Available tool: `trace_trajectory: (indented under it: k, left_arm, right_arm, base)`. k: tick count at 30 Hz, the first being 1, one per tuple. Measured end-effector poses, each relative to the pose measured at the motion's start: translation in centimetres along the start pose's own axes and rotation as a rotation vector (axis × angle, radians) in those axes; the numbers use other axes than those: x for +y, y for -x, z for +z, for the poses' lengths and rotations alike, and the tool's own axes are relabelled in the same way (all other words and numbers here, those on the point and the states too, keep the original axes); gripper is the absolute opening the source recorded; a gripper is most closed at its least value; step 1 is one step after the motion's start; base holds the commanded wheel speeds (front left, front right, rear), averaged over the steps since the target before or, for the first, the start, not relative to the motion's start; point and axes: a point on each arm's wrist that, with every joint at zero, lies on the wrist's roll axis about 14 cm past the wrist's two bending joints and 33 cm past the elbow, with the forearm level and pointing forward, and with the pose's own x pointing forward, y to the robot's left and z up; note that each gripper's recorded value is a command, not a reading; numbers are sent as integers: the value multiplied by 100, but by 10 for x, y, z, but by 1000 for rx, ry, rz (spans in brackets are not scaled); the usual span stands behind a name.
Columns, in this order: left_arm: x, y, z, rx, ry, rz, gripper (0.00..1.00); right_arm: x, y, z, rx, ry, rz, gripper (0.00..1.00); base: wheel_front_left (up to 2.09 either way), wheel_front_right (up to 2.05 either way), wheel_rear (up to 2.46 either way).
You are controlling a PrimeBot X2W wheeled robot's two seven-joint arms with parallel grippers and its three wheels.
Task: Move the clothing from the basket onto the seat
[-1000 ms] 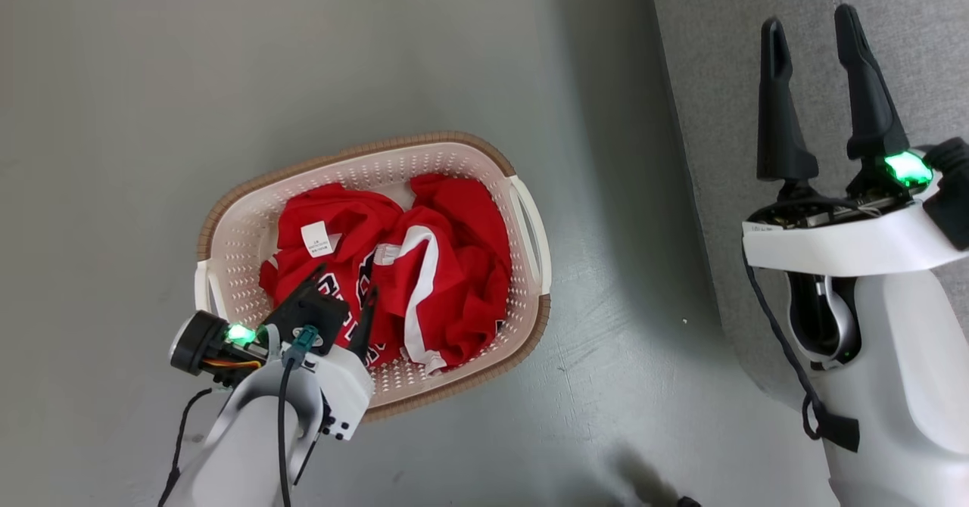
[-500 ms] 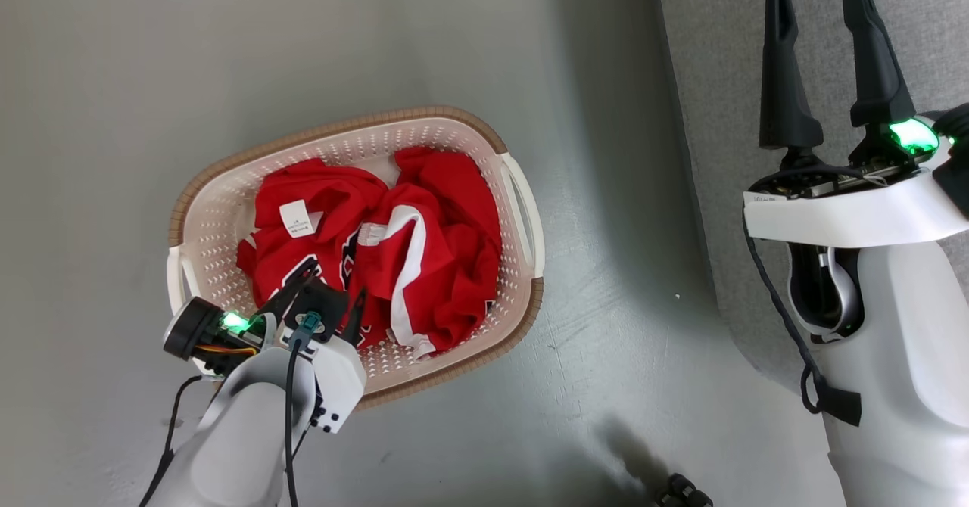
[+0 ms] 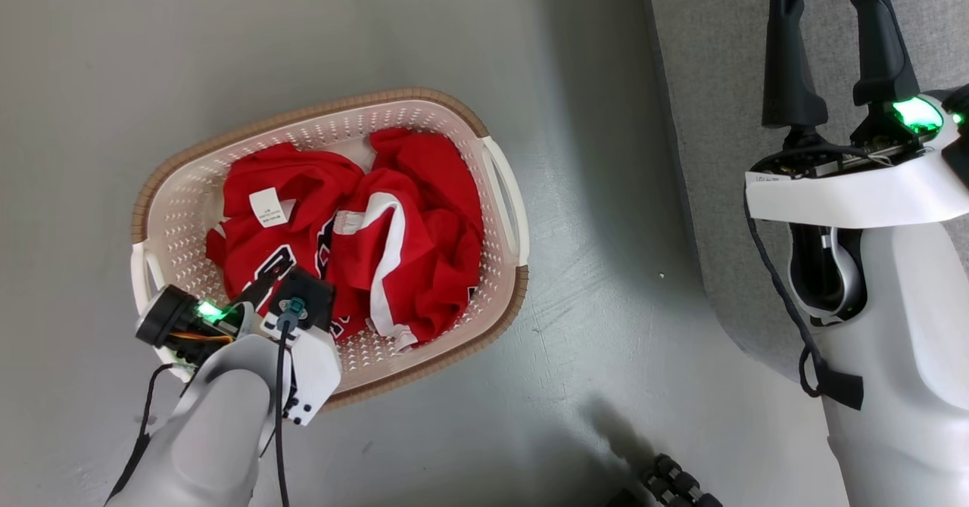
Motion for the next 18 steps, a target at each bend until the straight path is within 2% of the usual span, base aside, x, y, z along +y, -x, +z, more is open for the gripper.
trace_trajectory:
  k: [18]
  left_arm:
    - [0, -17, -28, 123, -66, -12, 100]
  right_arm:
    - [-3, -9, -2, -4, 0, 3, 100]
  base:
    - [0, 0, 0]
